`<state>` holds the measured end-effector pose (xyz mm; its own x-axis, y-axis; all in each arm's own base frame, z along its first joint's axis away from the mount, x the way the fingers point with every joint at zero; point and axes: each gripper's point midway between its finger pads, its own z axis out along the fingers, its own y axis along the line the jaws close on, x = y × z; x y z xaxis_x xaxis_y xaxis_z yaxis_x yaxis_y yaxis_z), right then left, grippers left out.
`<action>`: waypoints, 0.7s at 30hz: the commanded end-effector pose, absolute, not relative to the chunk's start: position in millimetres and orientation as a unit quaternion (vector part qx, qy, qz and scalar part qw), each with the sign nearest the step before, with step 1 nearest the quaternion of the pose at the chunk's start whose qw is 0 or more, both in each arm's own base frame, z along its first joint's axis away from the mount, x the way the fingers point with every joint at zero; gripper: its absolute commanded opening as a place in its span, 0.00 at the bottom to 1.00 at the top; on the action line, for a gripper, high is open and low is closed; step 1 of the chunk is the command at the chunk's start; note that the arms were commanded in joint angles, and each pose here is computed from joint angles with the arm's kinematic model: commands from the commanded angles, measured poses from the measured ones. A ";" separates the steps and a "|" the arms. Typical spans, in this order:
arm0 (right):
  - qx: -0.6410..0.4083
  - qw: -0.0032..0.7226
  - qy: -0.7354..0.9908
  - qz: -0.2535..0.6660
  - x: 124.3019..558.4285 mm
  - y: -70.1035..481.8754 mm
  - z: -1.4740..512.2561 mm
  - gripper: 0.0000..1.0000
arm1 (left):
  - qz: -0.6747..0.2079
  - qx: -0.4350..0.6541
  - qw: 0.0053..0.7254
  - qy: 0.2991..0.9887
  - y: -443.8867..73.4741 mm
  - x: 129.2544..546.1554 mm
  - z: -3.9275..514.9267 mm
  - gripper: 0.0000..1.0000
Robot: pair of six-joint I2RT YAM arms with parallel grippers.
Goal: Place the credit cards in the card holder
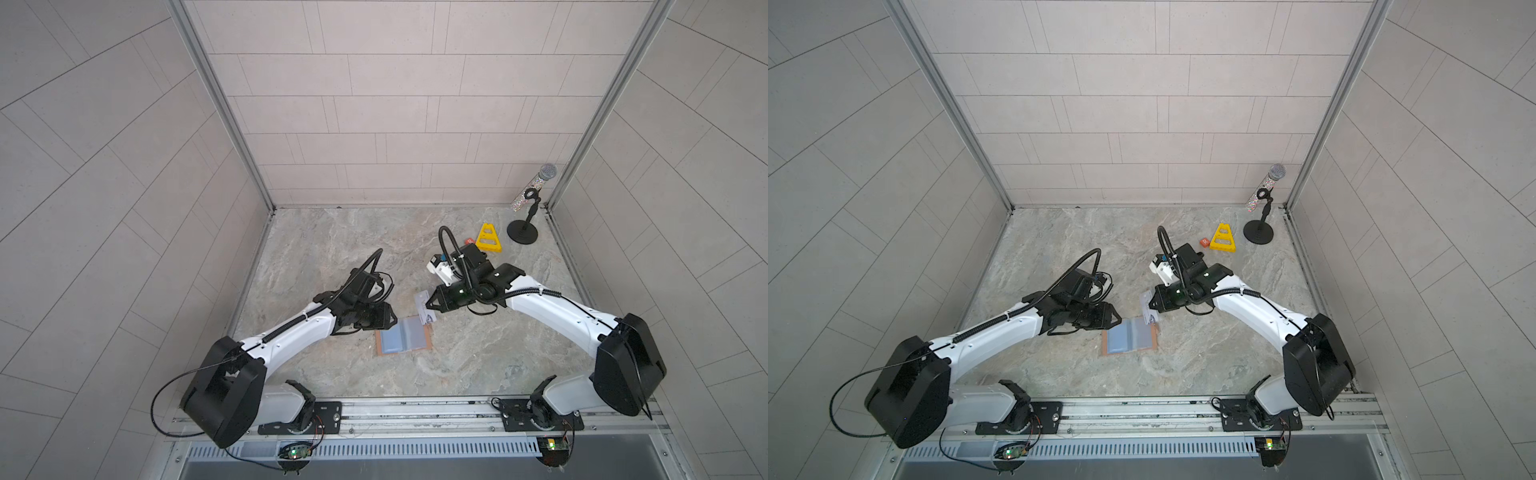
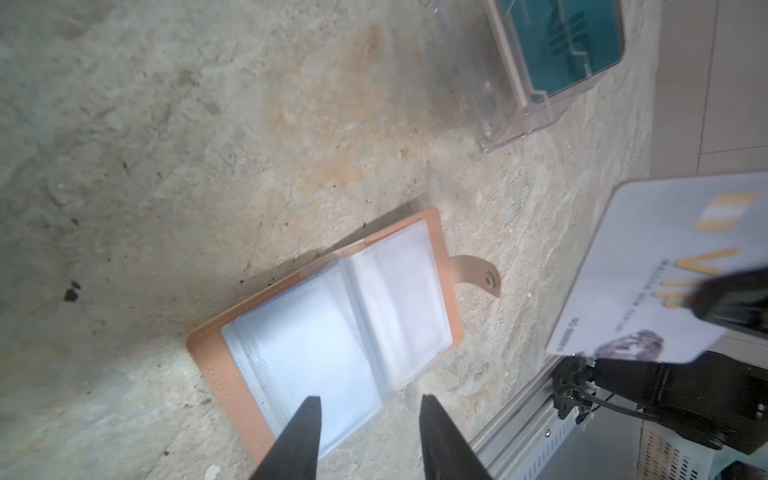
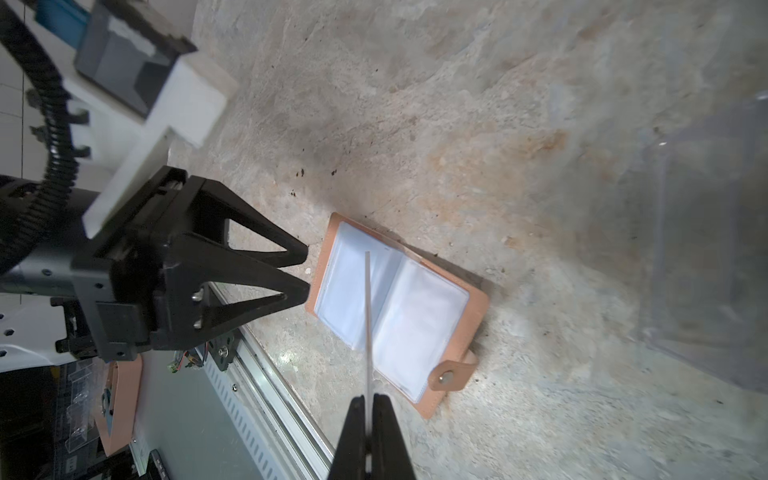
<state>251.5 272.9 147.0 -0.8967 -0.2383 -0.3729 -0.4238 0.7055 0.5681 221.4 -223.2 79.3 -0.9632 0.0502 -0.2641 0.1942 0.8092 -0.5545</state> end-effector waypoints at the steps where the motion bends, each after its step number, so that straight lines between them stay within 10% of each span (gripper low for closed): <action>1: -0.175 0.143 0.912 0.343 251.7 289.3 140.8 0.00 | -0.307 0.057 0.127 0.941 -221.8 222.4 74.9 0.42; 21: -0.145 0.105 0.918 0.354 240.8 313.2 90.8 0.00 | -0.304 0.048 0.082 0.948 -220.8 209.5 33.7 0.25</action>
